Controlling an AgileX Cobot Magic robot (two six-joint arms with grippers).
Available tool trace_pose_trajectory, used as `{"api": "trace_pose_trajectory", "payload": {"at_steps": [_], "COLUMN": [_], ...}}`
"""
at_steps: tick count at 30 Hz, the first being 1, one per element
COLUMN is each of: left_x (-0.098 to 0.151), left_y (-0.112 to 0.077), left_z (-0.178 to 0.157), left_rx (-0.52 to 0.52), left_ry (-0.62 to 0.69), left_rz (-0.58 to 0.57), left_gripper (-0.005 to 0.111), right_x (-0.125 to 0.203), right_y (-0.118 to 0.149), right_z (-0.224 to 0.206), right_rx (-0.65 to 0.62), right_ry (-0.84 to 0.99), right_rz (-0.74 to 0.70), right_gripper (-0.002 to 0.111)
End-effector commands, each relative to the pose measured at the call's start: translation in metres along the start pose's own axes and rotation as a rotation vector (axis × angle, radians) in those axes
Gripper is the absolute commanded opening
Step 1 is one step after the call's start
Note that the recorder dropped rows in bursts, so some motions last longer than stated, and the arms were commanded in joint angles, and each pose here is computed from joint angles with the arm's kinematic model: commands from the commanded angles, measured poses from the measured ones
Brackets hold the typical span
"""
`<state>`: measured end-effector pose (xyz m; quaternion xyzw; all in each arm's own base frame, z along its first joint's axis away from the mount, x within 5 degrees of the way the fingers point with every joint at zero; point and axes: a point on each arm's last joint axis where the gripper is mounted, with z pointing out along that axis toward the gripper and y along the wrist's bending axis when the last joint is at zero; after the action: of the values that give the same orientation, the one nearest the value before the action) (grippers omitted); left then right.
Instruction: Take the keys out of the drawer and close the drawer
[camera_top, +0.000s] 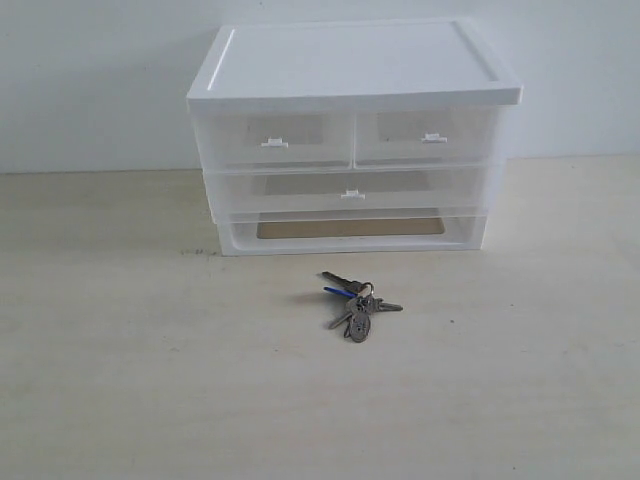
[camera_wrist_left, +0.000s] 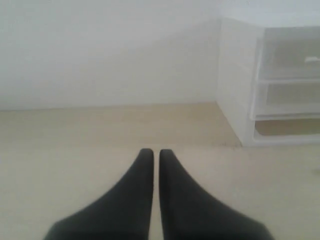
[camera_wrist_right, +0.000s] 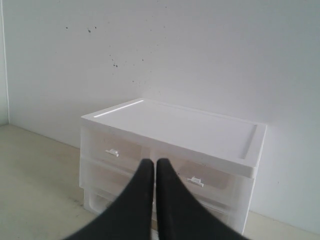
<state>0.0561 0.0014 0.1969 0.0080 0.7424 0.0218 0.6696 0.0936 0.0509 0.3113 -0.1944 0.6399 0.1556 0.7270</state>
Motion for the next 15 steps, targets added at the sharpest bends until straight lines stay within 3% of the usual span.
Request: {"api": "trace_pose_trajectory", "payload": {"at_steps": [1, 15], "left_x": [0.0109, 0.0103], "left_y": [0.0001, 0.0001], "left_z": [-0.0006, -0.0006], "left_rx": [-0.003, -0.003], "left_ry": [0.109, 0.102], "left_rz": [-0.010, -0.010], "left_gripper": [0.004, 0.004], "right_x": [0.0006, 0.0006], "right_y": [0.0001, 0.0001], "right_z": [-0.0006, -0.0006], "right_rx": [0.000, 0.000], "right_ry": [-0.001, -0.001], "right_rz": [0.004, 0.004], "right_gripper": [0.000, 0.000]}}
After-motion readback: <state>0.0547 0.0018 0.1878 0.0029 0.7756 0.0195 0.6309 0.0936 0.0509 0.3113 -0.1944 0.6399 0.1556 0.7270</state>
